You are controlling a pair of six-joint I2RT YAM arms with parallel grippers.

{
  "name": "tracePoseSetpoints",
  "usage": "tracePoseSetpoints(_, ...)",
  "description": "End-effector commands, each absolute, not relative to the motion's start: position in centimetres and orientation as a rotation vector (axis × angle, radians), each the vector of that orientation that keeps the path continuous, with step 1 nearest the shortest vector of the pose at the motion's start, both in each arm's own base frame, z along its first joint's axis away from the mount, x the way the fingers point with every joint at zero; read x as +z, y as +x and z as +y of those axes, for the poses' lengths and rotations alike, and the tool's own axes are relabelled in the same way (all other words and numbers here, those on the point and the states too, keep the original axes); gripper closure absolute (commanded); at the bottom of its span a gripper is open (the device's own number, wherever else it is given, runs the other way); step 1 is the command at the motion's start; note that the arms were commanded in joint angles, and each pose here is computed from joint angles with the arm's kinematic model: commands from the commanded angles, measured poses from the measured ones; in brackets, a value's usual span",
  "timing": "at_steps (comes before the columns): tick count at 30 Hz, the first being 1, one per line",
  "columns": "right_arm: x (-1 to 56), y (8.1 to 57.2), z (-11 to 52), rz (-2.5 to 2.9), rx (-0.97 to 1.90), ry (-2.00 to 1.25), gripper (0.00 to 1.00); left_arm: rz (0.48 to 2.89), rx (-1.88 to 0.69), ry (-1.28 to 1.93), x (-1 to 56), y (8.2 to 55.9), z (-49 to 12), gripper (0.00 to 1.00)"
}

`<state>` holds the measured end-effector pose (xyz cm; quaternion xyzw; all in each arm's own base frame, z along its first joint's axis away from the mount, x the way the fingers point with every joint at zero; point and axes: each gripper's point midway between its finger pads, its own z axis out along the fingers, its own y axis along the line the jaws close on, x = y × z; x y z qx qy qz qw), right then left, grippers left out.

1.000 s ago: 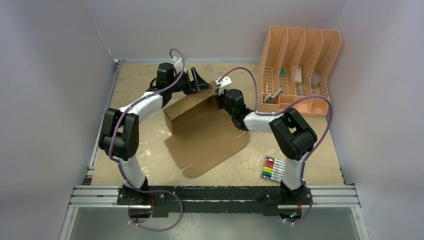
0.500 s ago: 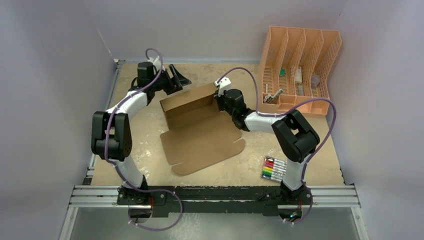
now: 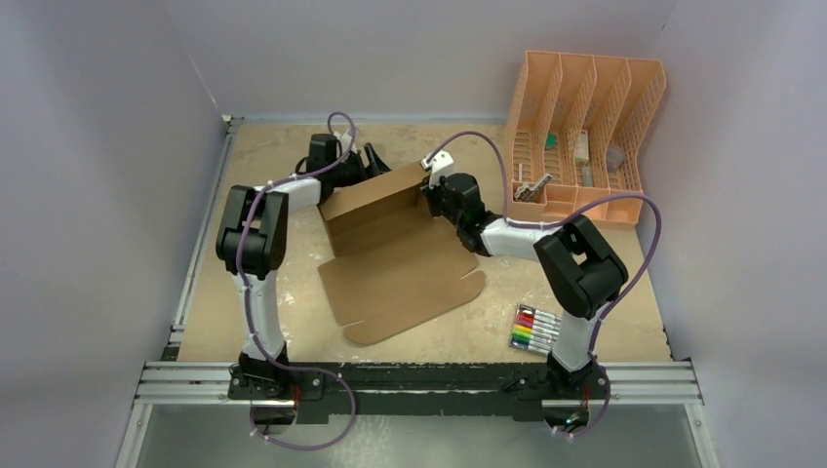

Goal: Fold the paper box

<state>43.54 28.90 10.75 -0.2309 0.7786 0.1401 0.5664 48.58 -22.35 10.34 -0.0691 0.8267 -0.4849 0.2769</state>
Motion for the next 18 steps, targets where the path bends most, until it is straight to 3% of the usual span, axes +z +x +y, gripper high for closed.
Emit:
tracePoseSetpoints(1,11.0,43.0,29.4,1.804,0.368,-0.584,0.89,2.23,-1.403,-0.05,10.8,46.4,-26.2,0.3)
tracePoseSetpoints(11,9.3,42.1,30.7,1.802,0.451,-0.647,0.76,2.301,-1.413,-0.024,8.7,44.8,-27.2,0.3)
tracePoseSetpoints(18,8.1,43.0,30.1,1.808,0.398,-0.611,0.75,2.322,-1.486,0.012,8.8,43.6,-28.4,0.31)
